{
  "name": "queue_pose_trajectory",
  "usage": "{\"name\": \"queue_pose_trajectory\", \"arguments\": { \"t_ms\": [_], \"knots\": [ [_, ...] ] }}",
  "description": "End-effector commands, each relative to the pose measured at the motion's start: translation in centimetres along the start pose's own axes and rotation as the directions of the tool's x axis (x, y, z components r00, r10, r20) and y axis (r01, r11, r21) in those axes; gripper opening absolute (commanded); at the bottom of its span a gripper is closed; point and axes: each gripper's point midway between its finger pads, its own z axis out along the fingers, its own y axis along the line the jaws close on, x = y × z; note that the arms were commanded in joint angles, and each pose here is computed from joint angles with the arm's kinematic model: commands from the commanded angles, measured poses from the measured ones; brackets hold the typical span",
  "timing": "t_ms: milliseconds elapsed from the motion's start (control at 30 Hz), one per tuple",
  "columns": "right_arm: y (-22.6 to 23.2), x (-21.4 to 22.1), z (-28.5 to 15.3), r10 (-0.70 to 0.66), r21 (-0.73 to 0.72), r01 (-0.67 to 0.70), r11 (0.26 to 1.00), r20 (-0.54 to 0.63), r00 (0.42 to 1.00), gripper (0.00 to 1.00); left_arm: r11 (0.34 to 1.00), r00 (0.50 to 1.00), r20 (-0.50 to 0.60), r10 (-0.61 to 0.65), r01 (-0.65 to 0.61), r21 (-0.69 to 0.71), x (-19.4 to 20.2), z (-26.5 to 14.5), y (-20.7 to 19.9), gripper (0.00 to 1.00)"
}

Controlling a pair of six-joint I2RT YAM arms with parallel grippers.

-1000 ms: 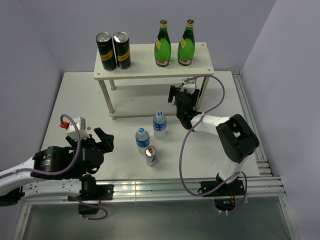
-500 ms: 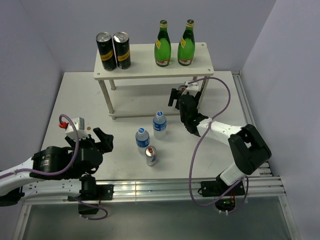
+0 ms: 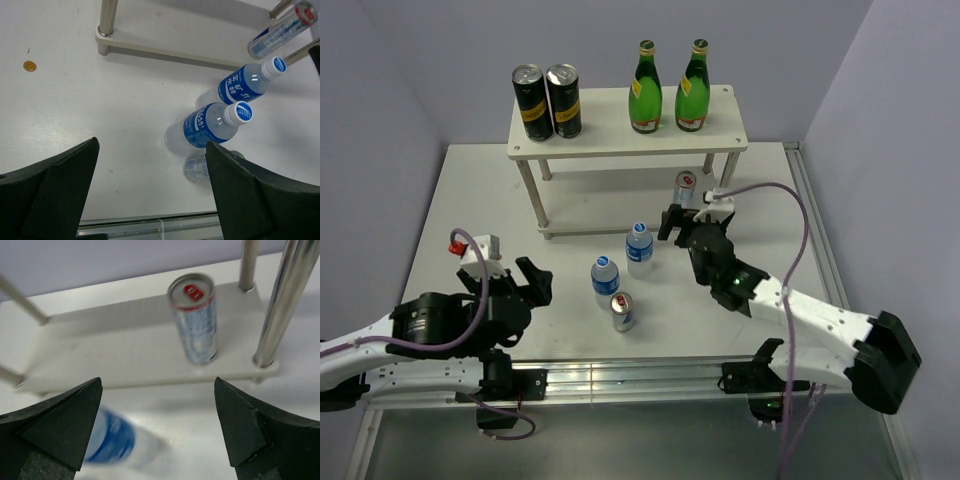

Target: Place and organize the beverage onto the shelf

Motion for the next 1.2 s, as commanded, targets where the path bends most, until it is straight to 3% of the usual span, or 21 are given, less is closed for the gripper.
{"name": "queue_pose_trajectory", "arguments": {
  "t_ms": [0,133,167,300,333,467,767,1167],
  "knots": [
    [0.1,0.3,-4.1,0.061,-0.012,-0.061,0.998,-0.004,0.998,1.0,0.989,0.99,-0.023,0.141,-0.14,0.046,1.6,0.9,-2.9,0.95],
    [0.7,2.8,-8.6,0.06,-0.073,-0.065,0.995,-0.06,0.996,1.0,0.969,0.969,-0.039,0.246,-0.246,-0.015,3.5,2.3,-4.7,0.96],
    [0.9,2.5,-9.4,0.112,-0.087,-0.117,0.989,-0.059,0.992,1.0,0.967,0.967,-0.037,0.254,-0.254,-0.004,3.9,2.5,-5.5,0.96],
    [0.9,5.3,-12.3,0.117,-0.13,-0.134,0.982,-0.13,0.985,1.0,0.949,0.957,-0.016,0.289,-0.284,0.136,5.9,3.2,-9.7,0.98],
    [0.2,6.5,-12.7,0.09,-0.123,-0.109,0.986,-0.149,0.985,1.0,0.955,0.969,0.0,0.246,-0.242,0.173,5.8,3.3,-11.1,0.98],
    [-0.5,7.9,-14.5,0.146,-0.14,-0.173,0.975,-0.184,0.972,1.0,0.943,0.969,0.02,0.246,-0.244,0.228,7.3,4.0,-12.7,0.99],
    [-1.0,9.2,-16.4,0.18,-0.169,-0.218,0.961,-0.216,0.96,1.0,0.943,0.96,0.008,0.279,-0.275,0.185,10.4,7.7,-13.0,0.99],
    [-2.0,9.9,-16.8,0.197,-0.174,-0.24,0.955,-0.231,0.953,1.0,0.975,0.978,0.006,0.209,-0.209,0.071,10.8,12.3,-8.7,0.99]
  ]
}}
